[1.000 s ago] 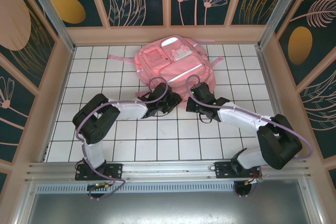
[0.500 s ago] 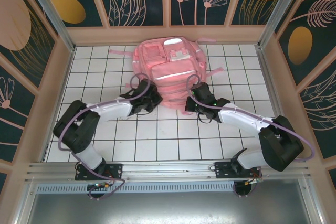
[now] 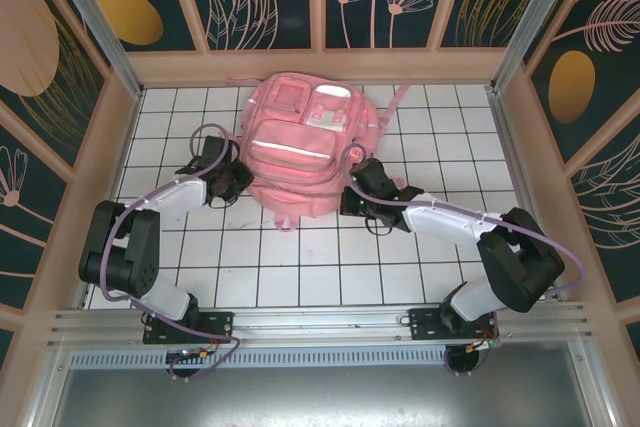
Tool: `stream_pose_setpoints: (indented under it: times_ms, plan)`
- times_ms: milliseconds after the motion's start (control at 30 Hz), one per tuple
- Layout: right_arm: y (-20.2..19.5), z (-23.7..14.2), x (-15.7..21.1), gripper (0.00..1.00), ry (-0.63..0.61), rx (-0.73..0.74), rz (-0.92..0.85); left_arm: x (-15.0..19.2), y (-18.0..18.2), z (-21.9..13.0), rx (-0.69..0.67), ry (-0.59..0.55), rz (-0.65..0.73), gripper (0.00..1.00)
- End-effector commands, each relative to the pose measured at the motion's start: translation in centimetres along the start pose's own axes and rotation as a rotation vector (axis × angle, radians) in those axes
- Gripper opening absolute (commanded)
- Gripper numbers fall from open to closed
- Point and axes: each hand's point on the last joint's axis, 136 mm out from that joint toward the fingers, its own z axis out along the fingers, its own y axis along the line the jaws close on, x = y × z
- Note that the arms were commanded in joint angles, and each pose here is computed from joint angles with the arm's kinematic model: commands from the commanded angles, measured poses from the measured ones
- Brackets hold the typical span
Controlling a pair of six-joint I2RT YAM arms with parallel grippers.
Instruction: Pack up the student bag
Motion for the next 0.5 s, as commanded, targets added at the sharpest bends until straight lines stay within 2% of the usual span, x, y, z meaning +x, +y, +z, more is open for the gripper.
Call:
stream_pose_setpoints:
  times_ms: [0, 167, 467]
  plan:
    - [-0.3, 0.2, -0.5, 0.0, -0.011, 0.039, 0.022, -1.6, 0.6, -1.6, -0.02, -0.053, 0.022, 0.41]
    - [0.0, 0.6, -0.3, 0.0, -0.006, 0.022, 0.017, 0.2, 0.2, -2.9, 0.044, -0.018, -0.012, 0.57]
    - [0.1, 0.6, -0.6, 0.0, -0.022, 0.01, -0.01, 8.7, -4.3, -3.5, 0.131, 0.095, -0.019, 0.59]
